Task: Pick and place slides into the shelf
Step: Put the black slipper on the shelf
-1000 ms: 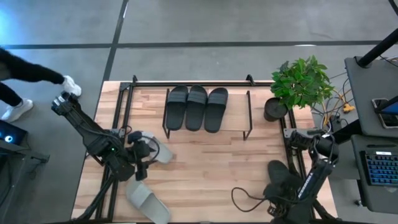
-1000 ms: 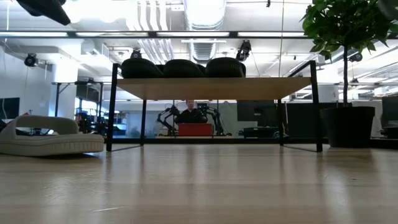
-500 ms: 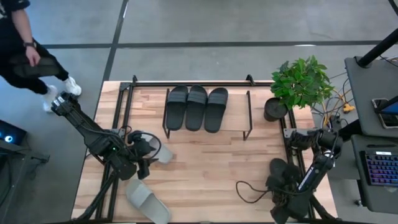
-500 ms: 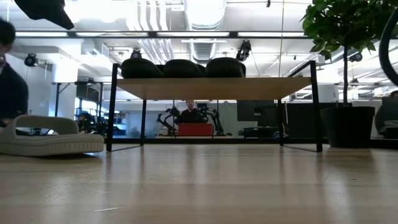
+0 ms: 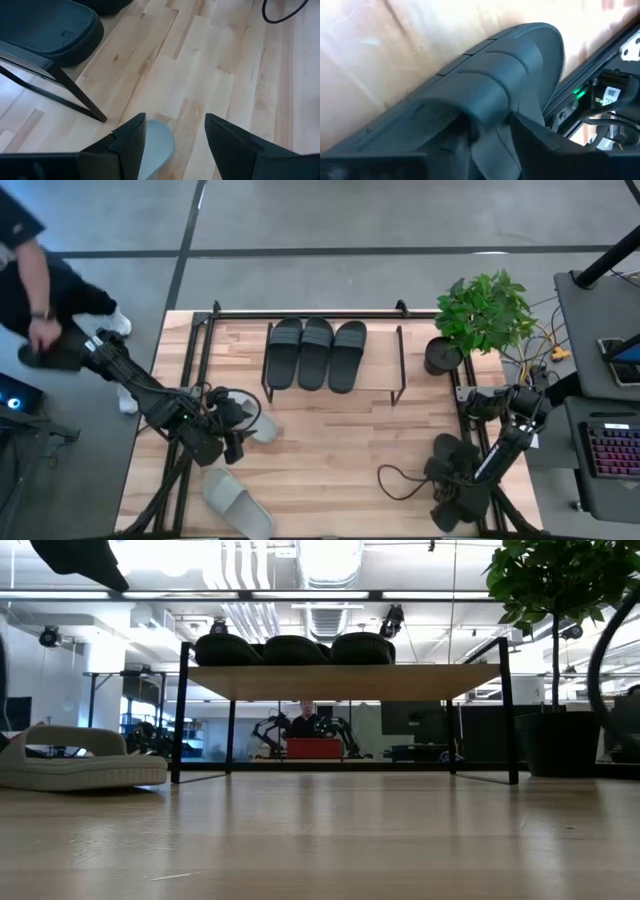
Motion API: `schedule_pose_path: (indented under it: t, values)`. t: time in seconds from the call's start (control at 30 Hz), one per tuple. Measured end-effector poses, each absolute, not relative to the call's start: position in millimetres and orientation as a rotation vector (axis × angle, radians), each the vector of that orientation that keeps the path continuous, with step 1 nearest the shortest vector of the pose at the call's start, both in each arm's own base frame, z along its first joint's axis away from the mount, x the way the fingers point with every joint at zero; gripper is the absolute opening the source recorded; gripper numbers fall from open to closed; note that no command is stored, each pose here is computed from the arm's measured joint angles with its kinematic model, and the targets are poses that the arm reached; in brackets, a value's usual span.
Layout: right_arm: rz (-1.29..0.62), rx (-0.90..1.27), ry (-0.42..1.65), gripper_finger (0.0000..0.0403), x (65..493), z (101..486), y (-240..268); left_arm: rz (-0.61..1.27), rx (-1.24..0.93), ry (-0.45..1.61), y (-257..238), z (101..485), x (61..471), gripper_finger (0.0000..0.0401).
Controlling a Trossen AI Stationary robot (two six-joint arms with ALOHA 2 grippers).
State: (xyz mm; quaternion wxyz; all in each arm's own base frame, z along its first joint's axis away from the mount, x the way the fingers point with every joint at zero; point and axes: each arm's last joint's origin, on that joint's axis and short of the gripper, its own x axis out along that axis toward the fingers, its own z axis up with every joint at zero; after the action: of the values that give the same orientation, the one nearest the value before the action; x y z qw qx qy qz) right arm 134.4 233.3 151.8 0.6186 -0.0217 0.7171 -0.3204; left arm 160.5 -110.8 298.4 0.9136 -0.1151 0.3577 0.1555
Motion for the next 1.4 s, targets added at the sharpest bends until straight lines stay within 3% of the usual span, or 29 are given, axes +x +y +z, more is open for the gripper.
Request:
schedule_pose_path:
  t: [0.27, 0.47, 0.73, 0.93, 1.23, 1.4]
  values:
    - [-0.774, -0.037, 1.627, 0.0015, 146, 155, 228, 0.322, -0.214, 0.741, -109, 298, 162, 0.0189]
    - [-0.704, 0.044, 1.469, 0.001, 180, 188, 239, 0.326, -0.216, 0.741, -108, 298, 163, 0.0189]
    - [-0.618, -0.046, 1.059, 0.001, 242, 287, 229, 0.326, -0.216, 0.741, -108, 298, 163, 0.0189]
    - [-0.616, -0.219, 1.007, 0.0012, 286, 318, 184, 0.309, -0.175, 0.747, -108, 298, 163, 0.0189]
    - [-0.896, -0.364, 0.724, 0.0012, 324, 371, 111, 0.306, -0.168, 0.749, -108, 299, 163, 0.0189]
    - [-0.936, -0.304, 0.858, 0.0012, 336, 381, 58, 0.307, -0.17, 0.748, -108, 299, 163, 0.0189]
